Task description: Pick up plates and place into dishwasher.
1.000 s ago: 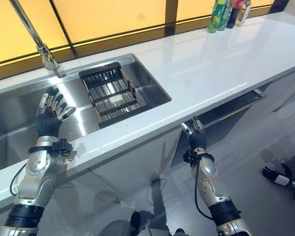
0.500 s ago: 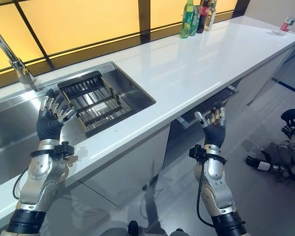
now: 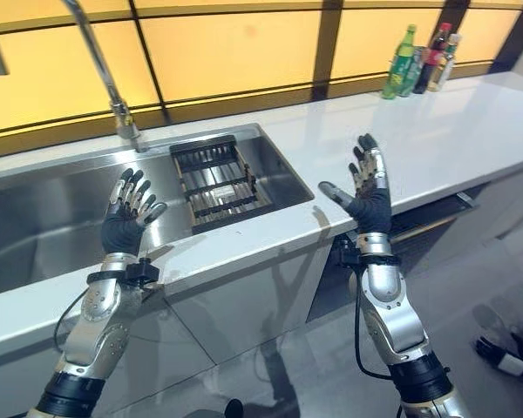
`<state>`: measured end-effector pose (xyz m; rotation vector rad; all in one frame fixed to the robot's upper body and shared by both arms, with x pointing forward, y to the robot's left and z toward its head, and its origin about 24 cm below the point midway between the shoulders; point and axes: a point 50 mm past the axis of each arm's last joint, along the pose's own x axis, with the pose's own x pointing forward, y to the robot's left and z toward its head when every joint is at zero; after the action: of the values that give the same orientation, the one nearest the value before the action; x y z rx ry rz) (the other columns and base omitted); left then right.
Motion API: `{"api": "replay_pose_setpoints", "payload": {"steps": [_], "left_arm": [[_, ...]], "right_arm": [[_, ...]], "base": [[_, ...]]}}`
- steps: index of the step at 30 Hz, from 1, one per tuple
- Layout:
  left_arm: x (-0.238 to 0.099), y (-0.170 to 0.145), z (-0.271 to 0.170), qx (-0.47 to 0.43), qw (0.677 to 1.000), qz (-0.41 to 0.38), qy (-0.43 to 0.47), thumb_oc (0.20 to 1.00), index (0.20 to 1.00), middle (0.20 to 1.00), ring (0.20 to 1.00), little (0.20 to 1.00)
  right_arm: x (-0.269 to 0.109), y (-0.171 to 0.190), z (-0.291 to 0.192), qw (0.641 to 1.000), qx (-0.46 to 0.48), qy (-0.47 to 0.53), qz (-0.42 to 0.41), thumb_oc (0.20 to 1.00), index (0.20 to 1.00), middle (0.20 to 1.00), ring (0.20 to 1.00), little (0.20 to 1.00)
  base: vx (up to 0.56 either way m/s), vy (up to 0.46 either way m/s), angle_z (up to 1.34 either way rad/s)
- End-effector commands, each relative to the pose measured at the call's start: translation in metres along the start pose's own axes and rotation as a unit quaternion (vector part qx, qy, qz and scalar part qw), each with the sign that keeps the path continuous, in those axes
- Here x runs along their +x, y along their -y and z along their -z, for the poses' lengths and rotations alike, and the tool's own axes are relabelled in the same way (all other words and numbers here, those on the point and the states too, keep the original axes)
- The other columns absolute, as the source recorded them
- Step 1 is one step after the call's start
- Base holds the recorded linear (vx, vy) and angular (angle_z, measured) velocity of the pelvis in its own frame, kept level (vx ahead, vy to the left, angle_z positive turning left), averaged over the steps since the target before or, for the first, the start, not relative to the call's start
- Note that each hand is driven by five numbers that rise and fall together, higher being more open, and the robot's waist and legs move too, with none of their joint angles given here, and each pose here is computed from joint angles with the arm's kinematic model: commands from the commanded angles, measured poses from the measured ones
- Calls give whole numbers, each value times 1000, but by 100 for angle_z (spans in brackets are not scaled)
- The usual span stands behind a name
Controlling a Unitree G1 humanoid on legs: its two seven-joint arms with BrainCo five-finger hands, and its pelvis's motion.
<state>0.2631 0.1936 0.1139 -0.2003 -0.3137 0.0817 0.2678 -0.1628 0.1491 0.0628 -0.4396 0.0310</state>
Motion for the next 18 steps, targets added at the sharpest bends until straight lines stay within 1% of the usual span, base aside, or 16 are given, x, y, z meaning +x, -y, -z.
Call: {"api": "replay_pose_setpoints", "payload": {"steps": [1, 7, 10, 15, 16, 18], "left_arm": [[8, 4, -31, 27, 997, 25, 73, 1000, 1000, 1000, 1000, 1000], [9, 0, -35, 26, 997, 12, 75, 1000, 1000, 1000, 1000, 1000], [9, -2, -35, 12, 997, 9, 72, 1000, 1000, 1000, 1000, 1000], [11, 2, -32, -3, 997, 18, 68, 1000, 1000, 1000, 1000, 1000], [16, 9, -30, -10, 997, 28, 69, 1000, 1000, 1000, 1000, 1000], [18, 11, -27, -7, 997, 22, 68, 1000, 1000, 1000, 1000, 1000]], "right_arm": [[16, -10, -17, 999, 6, 41, -33, 1000, 1000, 1000, 1000, 1000], [19, -15, -13, 999, 3, 28, -43, 1000, 1000, 1000, 1000, 1000], [18, -15, -10, 999, -3, 19, -43, 1000, 1000, 1000, 1000, 1000], [13, -6, -7, 1000, -11, 10, -26, 1000, 1000, 1000, 1000, 1000], [13, -1, -5, 1000, -17, 7, -19, 1000, 1000, 1000, 1000, 1000], [15, -5, -2, 1000, -11, 2, -27, 1000, 1000, 1000, 1000, 1000]], "base": [[66, -216, 52], [57, -192, 51], [7, -134, 31], [-30, -50, 62], [-32, 23, 63], [-5, 60, 63]]}}
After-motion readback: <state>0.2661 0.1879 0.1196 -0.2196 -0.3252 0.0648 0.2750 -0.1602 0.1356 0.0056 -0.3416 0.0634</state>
